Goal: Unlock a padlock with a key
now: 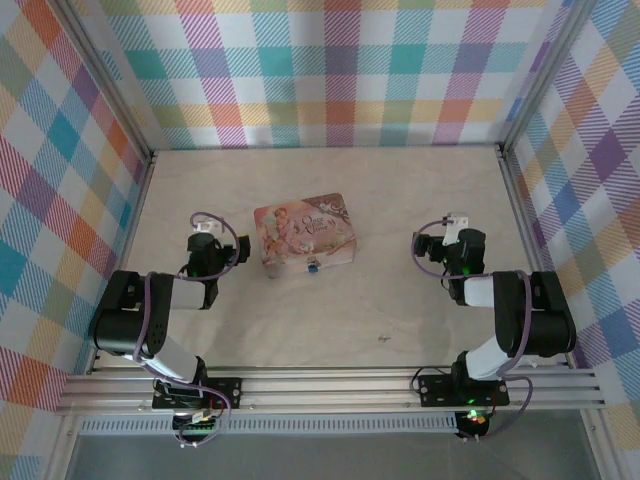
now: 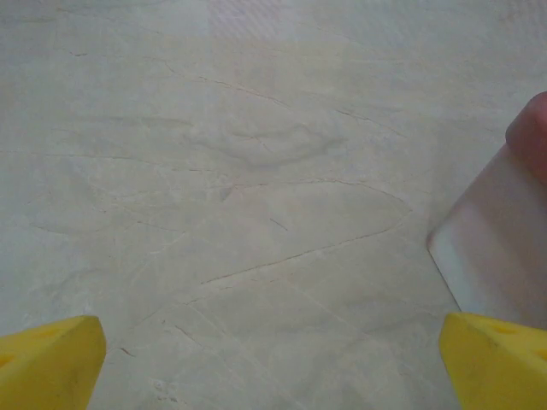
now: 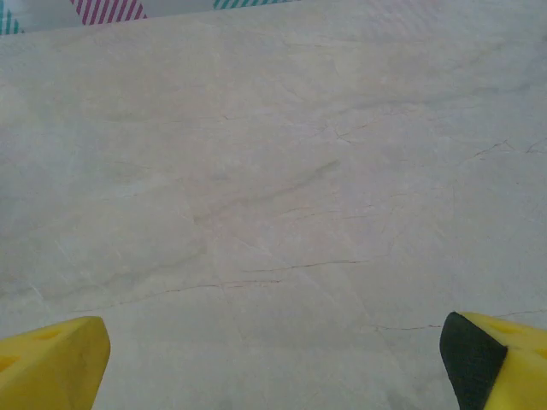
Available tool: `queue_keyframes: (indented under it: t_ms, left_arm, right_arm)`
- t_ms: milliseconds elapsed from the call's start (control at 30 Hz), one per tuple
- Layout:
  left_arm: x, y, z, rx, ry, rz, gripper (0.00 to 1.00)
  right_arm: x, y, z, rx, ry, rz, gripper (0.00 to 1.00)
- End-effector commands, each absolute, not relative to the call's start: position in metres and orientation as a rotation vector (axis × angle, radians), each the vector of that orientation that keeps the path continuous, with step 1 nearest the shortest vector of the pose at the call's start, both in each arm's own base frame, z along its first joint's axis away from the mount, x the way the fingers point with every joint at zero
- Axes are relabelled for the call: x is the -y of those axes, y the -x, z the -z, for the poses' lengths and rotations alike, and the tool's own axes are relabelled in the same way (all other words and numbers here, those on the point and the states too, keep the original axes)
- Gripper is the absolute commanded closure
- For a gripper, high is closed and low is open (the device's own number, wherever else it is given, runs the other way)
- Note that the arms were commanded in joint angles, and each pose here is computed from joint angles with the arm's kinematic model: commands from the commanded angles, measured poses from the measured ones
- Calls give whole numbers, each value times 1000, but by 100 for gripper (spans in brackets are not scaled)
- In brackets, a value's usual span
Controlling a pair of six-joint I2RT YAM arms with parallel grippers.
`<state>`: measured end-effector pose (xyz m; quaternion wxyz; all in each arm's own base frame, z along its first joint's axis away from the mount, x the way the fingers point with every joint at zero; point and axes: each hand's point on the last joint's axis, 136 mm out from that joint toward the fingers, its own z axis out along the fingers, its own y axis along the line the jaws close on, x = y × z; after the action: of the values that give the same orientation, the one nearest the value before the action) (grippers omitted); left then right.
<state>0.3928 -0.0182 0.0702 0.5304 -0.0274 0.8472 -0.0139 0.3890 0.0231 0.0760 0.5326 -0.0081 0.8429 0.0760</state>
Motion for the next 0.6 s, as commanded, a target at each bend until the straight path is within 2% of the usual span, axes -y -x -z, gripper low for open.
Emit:
queue_keyframes:
  t_ms: [0,567]
  left_arm:
    - [15,-399,-78,-1995,59,33,0]
    - [15,-399,-79,-1995,62,37,0]
  right_arm:
    - [-24,-397,-92,-1951,53,-179,0]
    - [-24,-398,-92,-1952,52,-180,0]
